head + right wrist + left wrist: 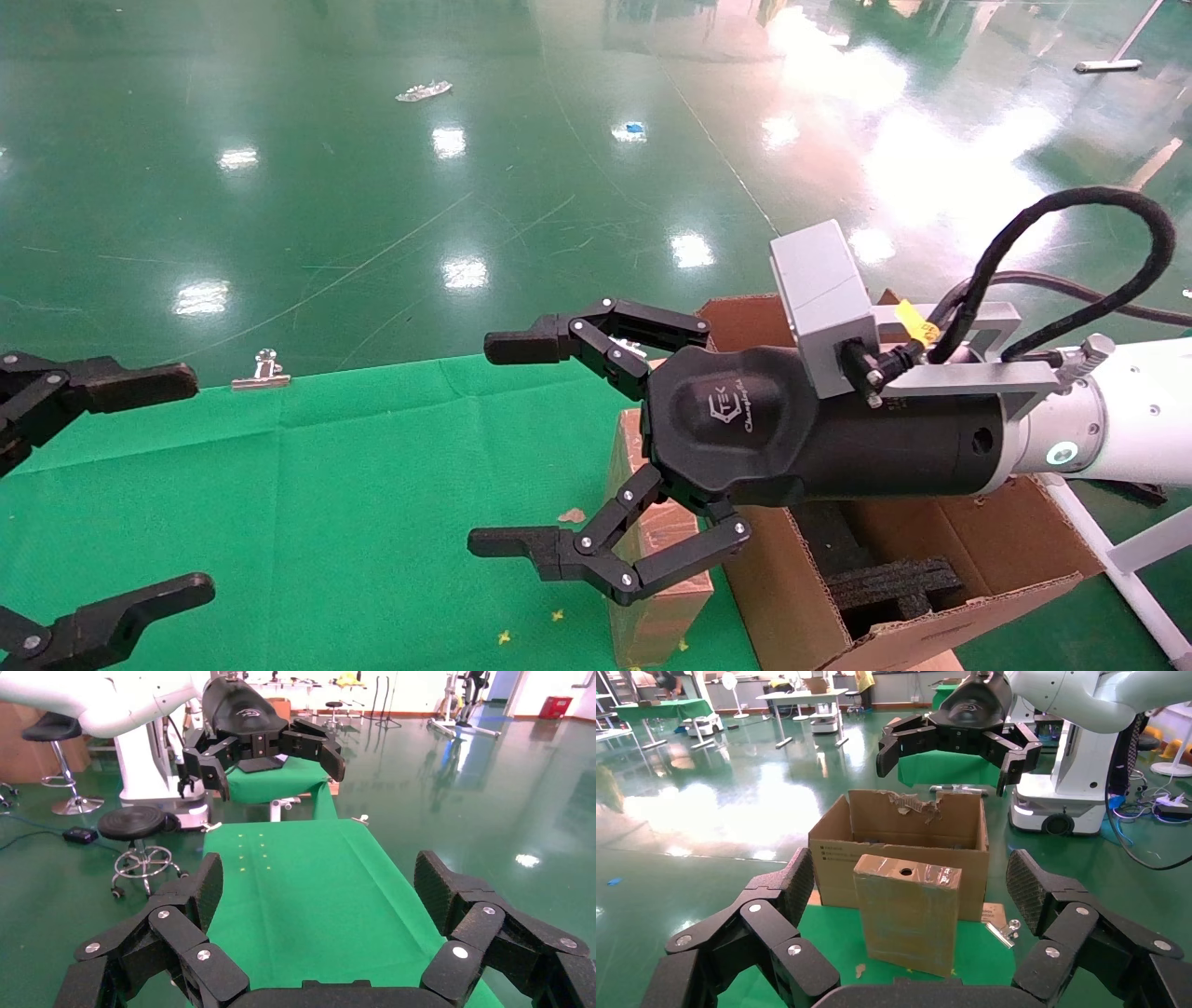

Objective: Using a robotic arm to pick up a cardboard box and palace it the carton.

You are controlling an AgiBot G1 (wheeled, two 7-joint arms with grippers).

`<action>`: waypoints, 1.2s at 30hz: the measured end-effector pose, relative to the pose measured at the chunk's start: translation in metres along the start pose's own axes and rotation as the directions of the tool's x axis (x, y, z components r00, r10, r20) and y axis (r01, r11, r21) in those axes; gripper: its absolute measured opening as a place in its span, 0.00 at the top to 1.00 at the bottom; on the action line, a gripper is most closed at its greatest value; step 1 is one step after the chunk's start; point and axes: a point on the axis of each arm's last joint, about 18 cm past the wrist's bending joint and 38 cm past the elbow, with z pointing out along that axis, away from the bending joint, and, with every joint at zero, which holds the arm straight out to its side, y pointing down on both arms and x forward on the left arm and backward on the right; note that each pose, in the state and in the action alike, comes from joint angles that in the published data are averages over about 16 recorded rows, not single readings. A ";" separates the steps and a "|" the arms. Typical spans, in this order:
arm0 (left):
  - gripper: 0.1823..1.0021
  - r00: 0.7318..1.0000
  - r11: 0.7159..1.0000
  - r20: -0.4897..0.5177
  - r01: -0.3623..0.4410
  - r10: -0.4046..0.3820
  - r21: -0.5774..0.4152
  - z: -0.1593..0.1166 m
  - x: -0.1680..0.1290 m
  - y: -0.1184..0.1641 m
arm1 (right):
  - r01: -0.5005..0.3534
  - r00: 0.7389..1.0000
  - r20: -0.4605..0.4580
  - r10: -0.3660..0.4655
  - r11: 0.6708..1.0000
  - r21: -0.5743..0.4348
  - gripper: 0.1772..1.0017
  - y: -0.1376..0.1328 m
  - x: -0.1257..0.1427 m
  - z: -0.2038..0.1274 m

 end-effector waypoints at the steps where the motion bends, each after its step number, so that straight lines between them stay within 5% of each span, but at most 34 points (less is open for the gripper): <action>1: 0.00 1.000 1.000 0.000 0.000 0.000 0.000 0.000 0.000 0.000 | 0.000 1.000 0.000 0.000 1.000 0.000 0.00 0.000 0.000 0.000; 14: 0.00 1.000 1.000 0.000 0.000 0.000 0.000 0.000 0.000 0.000 | -0.004 1.000 0.006 0.004 1.000 -0.029 0.00 0.004 -0.001 0.003; 23: 0.00 1.000 1.000 0.000 0.000 0.000 0.000 0.000 0.000 0.000 | -0.037 0.996 0.073 0.054 0.975 -0.218 0.00 0.031 -0.005 0.024; 28: 0.00 1.000 1.000 0.000 0.000 0.000 0.000 0.000 0.000 0.000 | -0.032 0.988 0.127 0.092 0.911 -0.411 0.00 0.056 -0.003 0.046; 36: 0.00 1.000 1.000 0.000 0.000 0.000 0.000 0.000 0.000 0.000 | 0.052 0.981 0.173 0.090 0.735 -0.677 0.00 0.070 0.017 0.074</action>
